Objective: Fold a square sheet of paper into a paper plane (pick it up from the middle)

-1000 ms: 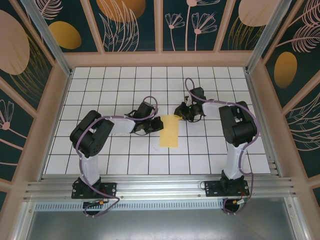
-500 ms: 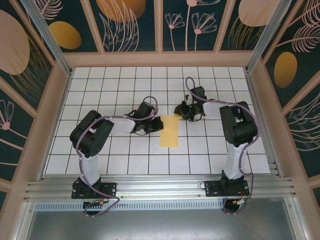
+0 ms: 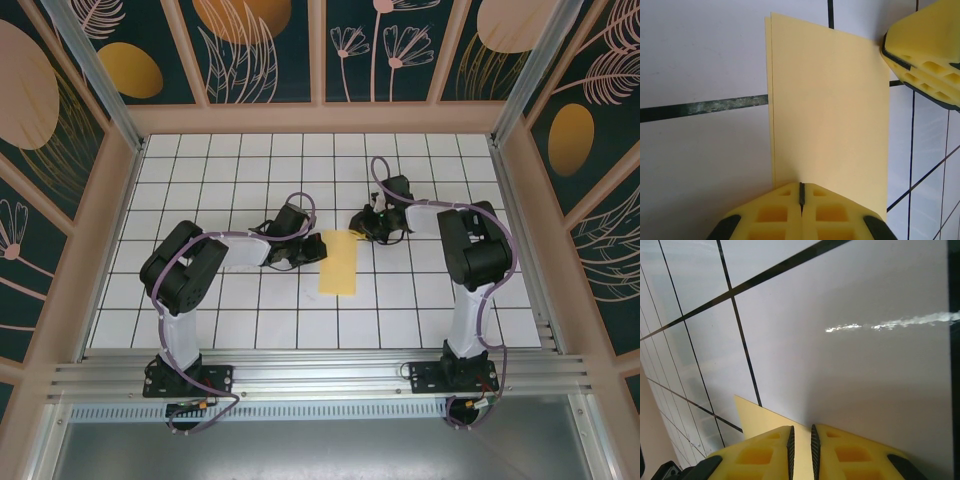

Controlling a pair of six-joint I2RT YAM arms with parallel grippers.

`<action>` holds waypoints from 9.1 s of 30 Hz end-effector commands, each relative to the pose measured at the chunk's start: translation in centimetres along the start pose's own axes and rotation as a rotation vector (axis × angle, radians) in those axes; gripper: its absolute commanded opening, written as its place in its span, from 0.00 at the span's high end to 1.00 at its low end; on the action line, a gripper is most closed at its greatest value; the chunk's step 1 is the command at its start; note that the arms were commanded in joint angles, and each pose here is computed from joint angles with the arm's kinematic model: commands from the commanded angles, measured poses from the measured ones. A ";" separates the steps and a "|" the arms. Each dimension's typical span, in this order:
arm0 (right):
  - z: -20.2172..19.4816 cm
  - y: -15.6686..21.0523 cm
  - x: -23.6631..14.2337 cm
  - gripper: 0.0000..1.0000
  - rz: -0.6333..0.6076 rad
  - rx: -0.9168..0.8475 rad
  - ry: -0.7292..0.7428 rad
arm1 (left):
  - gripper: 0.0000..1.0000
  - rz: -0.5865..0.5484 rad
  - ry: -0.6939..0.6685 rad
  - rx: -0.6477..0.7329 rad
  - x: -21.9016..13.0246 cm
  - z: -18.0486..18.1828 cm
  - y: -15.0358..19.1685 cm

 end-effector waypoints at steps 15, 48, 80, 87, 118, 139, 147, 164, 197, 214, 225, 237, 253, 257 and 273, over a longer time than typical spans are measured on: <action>0.8 2.6 -5.4 0.61 -0.091 -0.071 -0.006 | 0.94 0.028 -0.050 -0.019 -1.2 0.2 1.2; -1.9 10.3 -2.5 0.65 0.067 -0.092 0.080 | 0.59 -0.052 -0.007 -0.077 -3.4 0.1 2.0; -1.3 10.2 -3.0 0.69 0.035 -0.096 0.058 | 0.58 -0.030 -0.009 -0.082 -2.7 0.4 2.3; -1.2 10.3 -2.6 0.69 0.055 -0.093 0.038 | 0.58 -0.021 -0.001 -0.086 -2.4 0.4 2.3; -4.9 10.8 -2.0 0.70 0.069 -0.022 0.065 | 0.57 0.056 0.104 -0.099 -1.2 -0.4 3.0; -6.5 11.1 -2.2 0.72 0.077 0.038 0.025 | 0.59 0.043 0.040 -0.085 -2.7 -0.6 3.0; -6.6 11.2 -2.2 0.71 0.080 0.036 0.025 | 0.58 0.035 0.003 -0.102 -4.0 -0.7 4.4; -2.1 11.3 -3.8 0.68 0.073 -0.067 -0.023 | 0.58 0.011 0.018 -0.092 -4.6 -1.0 4.2; -1.0 11.0 -3.4 0.68 0.044 -0.115 0.067 | 0.57 0.007 0.029 -0.089 -4.2 -1.2 3.9; -3.7 11.3 -1.6 0.69 0.076 -0.079 0.150 | 0.57 0.031 0.022 -0.096 -3.5 -0.7 4.4; -3.7 11.4 -1.7 0.69 0.076 -0.075 0.147 | 0.56 0.046 0.028 -0.102 -3.4 -0.7 4.6; -4.6 11.5 -1.3 0.70 0.081 -0.058 0.176 | 0.56 0.077 0.044 -0.105 -2.9 -0.7 5.1; -4.7 11.5 -1.2 0.70 0.086 -0.059 0.181 | 0.58 0.101 0.075 -0.089 -2.3 -1.4 5.0; -4.8 11.5 -1.1 0.70 0.086 -0.057 0.180 | 0.59 0.099 0.086 -0.084 -2.2 -1.8 4.9; -5.1 11.7 -1.0 0.71 0.090 -0.055 0.177 | 0.62 0.053 0.116 -0.084 -3.0 -2.6 4.1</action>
Point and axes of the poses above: each hand's point on the last joint's axis, 136 mm out from that joint toward the fingers, its own x axis out along the fingers, its own z axis along the line the jaws close on, y = z × x, the point moved 5 cm from there along -x, back along the fingers, and after that the axes turned 9 degrees about x, right-handed, at the moved point
